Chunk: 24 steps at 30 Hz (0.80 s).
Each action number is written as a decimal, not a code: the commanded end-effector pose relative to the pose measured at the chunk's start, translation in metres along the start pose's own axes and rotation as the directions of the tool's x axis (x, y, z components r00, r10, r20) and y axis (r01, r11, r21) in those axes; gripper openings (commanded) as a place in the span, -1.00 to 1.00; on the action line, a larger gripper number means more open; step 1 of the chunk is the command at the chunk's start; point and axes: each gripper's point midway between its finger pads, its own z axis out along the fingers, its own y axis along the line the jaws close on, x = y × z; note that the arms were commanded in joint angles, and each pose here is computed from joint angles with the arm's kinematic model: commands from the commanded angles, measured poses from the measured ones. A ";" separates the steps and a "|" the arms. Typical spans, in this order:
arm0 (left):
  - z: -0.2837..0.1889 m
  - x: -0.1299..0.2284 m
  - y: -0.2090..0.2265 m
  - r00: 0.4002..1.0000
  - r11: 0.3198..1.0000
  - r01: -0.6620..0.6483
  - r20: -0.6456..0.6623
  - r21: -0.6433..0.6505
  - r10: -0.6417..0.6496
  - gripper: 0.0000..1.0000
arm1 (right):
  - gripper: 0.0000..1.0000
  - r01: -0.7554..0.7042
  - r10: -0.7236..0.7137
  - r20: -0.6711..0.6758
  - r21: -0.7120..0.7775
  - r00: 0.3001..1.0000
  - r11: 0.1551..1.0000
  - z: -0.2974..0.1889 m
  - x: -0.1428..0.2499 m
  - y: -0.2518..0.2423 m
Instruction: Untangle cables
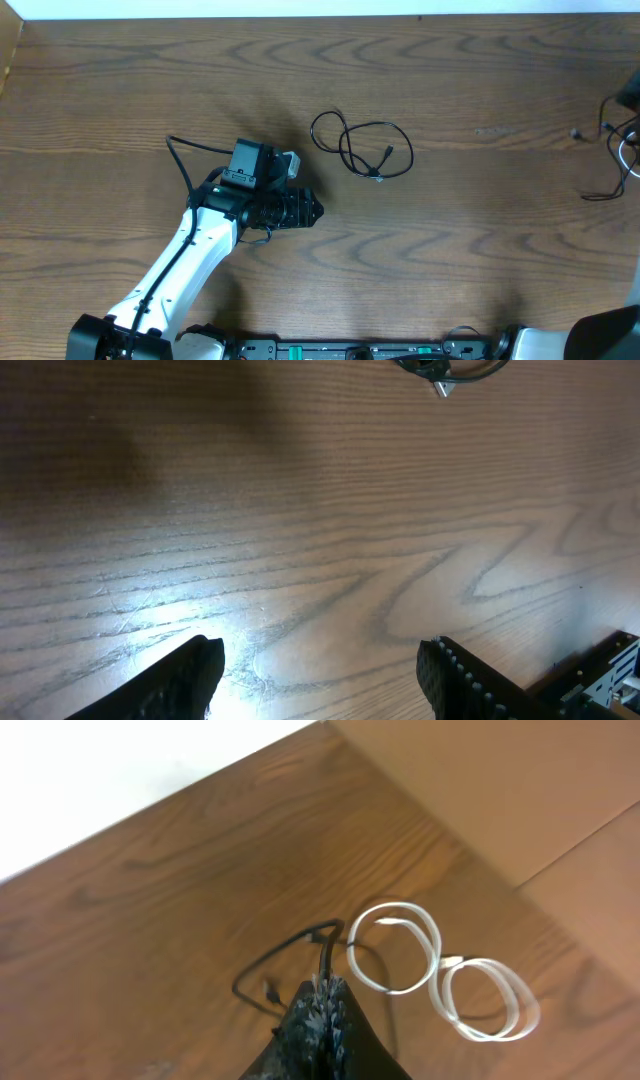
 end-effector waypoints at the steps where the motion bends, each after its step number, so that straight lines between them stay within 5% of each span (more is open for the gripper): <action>1: 0.000 0.000 0.000 1.000 1.000 -0.013 -0.005 -0.007 0.013 0.33 | -0.98 -0.144 0.139 -0.050 -0.123 0.989 0.982 0.005 0.001 0.000; 7: 0.000 0.001 0.000 1.000 1.000 -0.011 -0.008 -0.008 0.011 0.33 | -0.95 -0.219 0.218 -0.037 -0.025 0.975 0.975 0.013 -0.003 -0.055; 12: 0.000 0.001 0.000 1.000 1.000 -0.012 -0.007 -0.008 0.012 0.33 | -0.17 -0.262 0.263 -0.044 0.028 0.964 0.965 0.016 0.000 -0.087; 14: 0.000 0.001 0.000 1.000 1.000 -0.011 -0.007 -0.008 0.011 0.33 | -0.03 -0.285 0.286 -0.058 0.030 0.956 0.958 0.016 0.004 -0.091; 17: 0.000 0.001 0.000 1.000 1.000 -0.012 -0.007 -0.008 0.012 0.33 | 0.16 -0.316 0.312 -0.086 -0.029 0.946 0.948 0.017 0.006 -0.079; 24: 0.000 0.001 0.000 1.000 1.000 -0.011 -0.007 -0.008 0.011 0.33 | 0.25 -0.329 0.269 -0.220 -0.313 0.938 0.891 0.019 0.016 -0.012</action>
